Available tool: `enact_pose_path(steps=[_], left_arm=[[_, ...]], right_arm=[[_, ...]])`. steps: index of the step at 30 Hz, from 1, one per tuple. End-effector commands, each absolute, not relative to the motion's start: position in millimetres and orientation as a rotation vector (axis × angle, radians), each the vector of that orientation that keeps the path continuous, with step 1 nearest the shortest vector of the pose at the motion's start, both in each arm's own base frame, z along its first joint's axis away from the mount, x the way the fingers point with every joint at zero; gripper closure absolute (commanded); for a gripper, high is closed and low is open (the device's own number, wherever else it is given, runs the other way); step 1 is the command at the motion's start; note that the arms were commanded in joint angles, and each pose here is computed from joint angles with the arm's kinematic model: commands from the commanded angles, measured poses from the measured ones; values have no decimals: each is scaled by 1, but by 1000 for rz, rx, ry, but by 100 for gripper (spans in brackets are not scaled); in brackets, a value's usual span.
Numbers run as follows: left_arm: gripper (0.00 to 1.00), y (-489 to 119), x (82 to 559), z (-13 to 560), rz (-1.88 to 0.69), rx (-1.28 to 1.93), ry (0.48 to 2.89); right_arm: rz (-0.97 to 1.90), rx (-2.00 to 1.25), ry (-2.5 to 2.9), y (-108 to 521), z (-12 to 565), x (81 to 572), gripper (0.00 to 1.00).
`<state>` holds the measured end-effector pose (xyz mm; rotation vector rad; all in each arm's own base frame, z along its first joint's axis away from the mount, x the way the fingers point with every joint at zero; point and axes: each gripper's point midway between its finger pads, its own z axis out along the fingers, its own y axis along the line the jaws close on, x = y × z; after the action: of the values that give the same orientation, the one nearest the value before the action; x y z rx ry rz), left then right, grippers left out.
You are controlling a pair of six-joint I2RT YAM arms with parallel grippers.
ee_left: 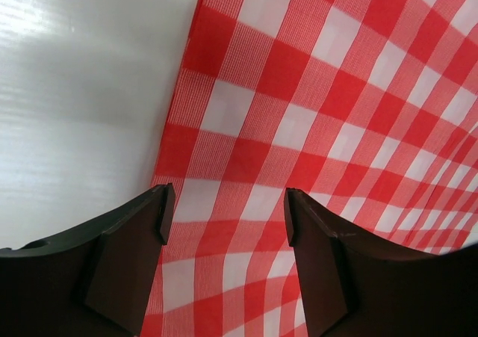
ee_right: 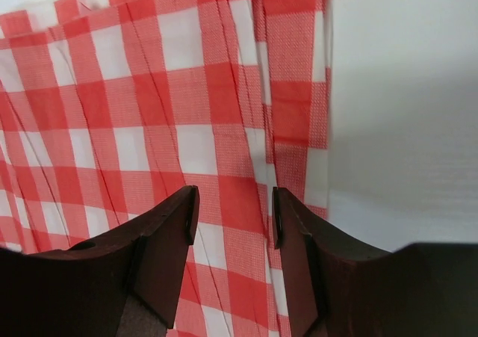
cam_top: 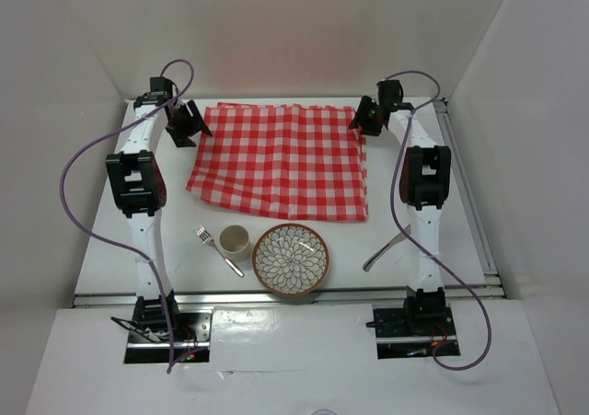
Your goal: Set the dinner table for one person
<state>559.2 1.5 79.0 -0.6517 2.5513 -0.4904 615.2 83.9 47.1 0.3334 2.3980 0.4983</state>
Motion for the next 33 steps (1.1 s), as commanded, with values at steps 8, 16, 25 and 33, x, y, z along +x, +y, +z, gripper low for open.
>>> enact_pose_path(steps=[8,16,25,33], left_arm=[[25,-6,580,70,-592,-624,2493],[37,-21,580,52,-679,-626,2518],[100,-26,584,47,-723,-607,2509],[100,-22,589,95,-694,-548,2419]], right_arm=[[526,299,2375,95,39,628,49],[533,294,2413,96,18,624,53],[525,244,2360,95,45,629,100],[453,293,2241,82,93,626,100]])
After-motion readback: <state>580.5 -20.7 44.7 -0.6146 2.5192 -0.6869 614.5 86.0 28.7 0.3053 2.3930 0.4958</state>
